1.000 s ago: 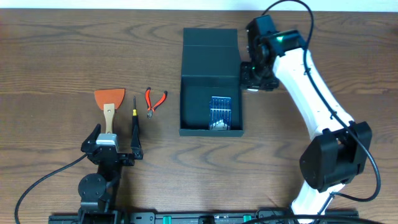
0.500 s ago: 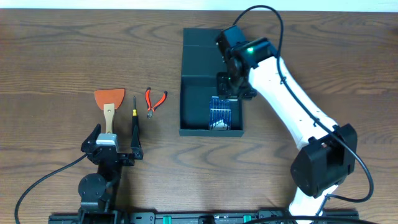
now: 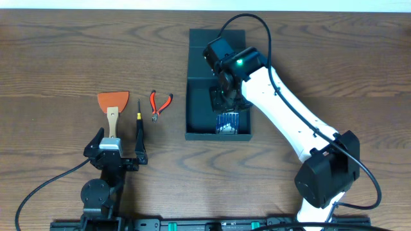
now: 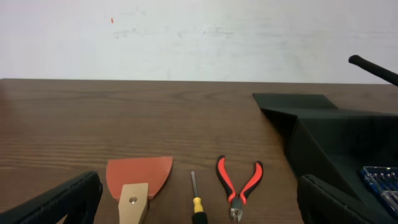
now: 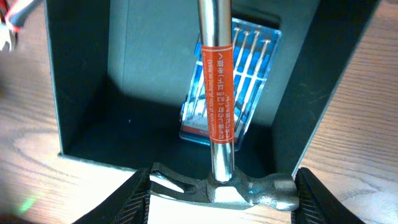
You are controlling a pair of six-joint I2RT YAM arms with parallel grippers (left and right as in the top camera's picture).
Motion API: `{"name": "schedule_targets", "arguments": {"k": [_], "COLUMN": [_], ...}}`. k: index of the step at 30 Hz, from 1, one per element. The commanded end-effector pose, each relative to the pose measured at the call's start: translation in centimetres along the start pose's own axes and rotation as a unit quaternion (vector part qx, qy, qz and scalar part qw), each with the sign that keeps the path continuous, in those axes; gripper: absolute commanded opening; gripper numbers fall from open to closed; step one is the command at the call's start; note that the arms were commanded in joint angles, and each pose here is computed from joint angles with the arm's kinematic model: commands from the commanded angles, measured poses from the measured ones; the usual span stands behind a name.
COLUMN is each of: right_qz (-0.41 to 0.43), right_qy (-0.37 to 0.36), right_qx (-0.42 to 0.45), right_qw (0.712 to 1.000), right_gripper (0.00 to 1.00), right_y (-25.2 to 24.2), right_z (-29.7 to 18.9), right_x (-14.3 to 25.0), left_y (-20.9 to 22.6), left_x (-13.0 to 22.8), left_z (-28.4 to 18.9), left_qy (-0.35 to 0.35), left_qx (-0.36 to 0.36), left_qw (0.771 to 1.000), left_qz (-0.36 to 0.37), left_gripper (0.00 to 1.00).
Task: Pack container
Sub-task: 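Lower the hammer into the black box beside the case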
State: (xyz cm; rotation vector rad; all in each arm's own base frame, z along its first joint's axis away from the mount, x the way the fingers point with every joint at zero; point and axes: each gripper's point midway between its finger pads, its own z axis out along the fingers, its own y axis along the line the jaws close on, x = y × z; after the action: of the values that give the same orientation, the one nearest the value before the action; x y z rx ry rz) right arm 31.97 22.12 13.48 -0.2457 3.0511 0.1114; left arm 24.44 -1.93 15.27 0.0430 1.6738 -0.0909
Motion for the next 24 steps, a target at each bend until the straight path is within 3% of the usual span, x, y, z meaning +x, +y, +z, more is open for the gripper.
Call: {"name": "schedule_targets", "arguments": {"k": [1, 11, 24], "right_qz": [-0.027, -0.002, -0.087], "right_qy": [-0.016, -0.012, 0.009], "right_qx": [0.0, 0.0, 0.009], "right_qw": [0.999, 1.0, 0.996], "right_gripper": [0.01, 0.01, 0.01], "right_y": [0.7, 1.7, 1.9], "right_z": [-1.2, -1.2, -1.0], "right_x": [-0.1, 0.6, 2.0], "left_y": [-0.3, -0.3, -0.3], "left_x": [1.5, 1.5, 1.5], "left_z": [0.1, 0.1, 0.1], "left_qy": [0.023, 0.023, 0.023], "left_qx": [0.01, 0.01, 0.01], "left_qw": [1.0, 1.0, 1.0], "left_qz": [0.008, 0.008, 0.008], "left_gripper": [0.98, 0.99, 0.98]}}
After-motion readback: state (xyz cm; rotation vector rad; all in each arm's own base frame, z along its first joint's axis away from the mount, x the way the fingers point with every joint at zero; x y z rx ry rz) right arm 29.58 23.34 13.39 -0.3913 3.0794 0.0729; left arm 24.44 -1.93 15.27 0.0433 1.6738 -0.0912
